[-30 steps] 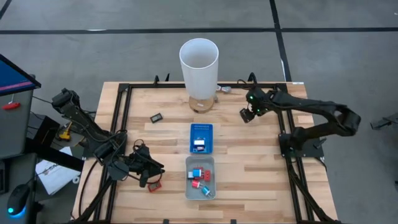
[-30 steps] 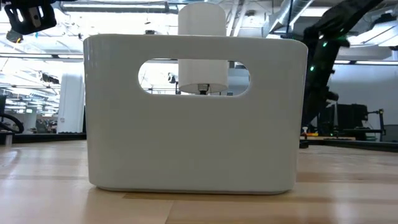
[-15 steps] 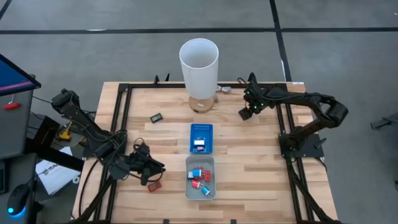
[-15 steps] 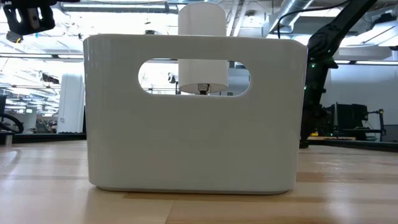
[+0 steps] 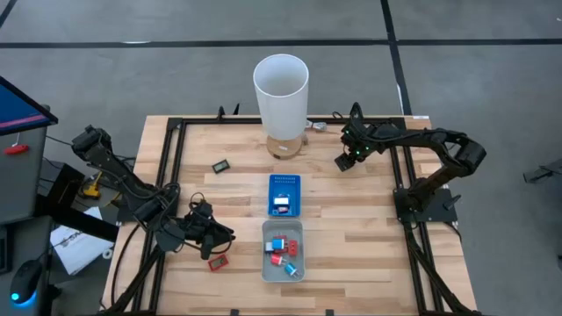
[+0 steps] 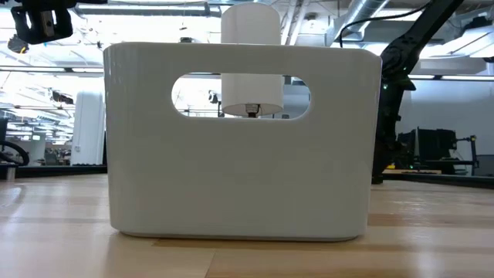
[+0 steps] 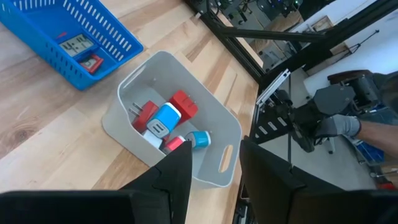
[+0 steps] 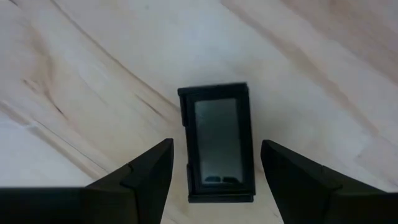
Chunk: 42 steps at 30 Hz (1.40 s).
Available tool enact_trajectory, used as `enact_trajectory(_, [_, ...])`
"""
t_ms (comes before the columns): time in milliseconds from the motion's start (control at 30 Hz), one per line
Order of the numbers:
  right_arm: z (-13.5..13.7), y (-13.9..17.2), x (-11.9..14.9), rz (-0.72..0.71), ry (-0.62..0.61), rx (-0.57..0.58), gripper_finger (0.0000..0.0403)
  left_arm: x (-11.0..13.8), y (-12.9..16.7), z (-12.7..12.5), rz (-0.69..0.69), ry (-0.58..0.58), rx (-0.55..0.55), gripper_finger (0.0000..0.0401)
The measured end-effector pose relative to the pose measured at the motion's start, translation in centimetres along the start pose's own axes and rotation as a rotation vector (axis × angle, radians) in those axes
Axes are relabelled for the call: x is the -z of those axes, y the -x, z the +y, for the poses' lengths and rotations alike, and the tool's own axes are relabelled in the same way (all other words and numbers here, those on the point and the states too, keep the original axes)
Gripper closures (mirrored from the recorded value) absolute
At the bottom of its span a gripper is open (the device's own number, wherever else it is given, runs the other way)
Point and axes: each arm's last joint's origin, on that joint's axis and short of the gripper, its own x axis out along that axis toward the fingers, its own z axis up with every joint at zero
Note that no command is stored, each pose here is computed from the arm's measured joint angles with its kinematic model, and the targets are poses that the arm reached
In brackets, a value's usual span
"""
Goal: Pick & Place Office items
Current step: Put the right black digital clock into the blue bin
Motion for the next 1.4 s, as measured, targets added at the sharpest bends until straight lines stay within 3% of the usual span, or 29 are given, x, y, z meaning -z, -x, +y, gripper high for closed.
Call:
enact_trajectory(433, [0.4,-0.7,0.1,0.032,0.014,0.007,0.0171,0.0,0.0,0.0,-0.001,0.0,0.001,0.027])
enact_trajectory(800, [0.3,-0.7,0.3,0.046,-0.013,0.011,0.0269,0.0,0.0,0.0,-0.004,-0.005,-0.001,0.027])
enact_trajectory(967, [0.2,-0.4,0.5,0.057,-0.052,0.009,0.026,0.0,0.0,0.0,-0.004,-0.005,-0.001,0.027])
enact_trajectory(1133, [0.9,1.2,1.5,0.083,-0.059,0.003,0.0242,0.0,0.0,0.0,0.005,-0.028,0.006,0.027])
enact_trajectory(1400, [4.8,5.7,4.3,0.011,-0.058,-0.09,0.0268,0.1,0.1,-0.1,0.009,-0.061,0.015,0.027])
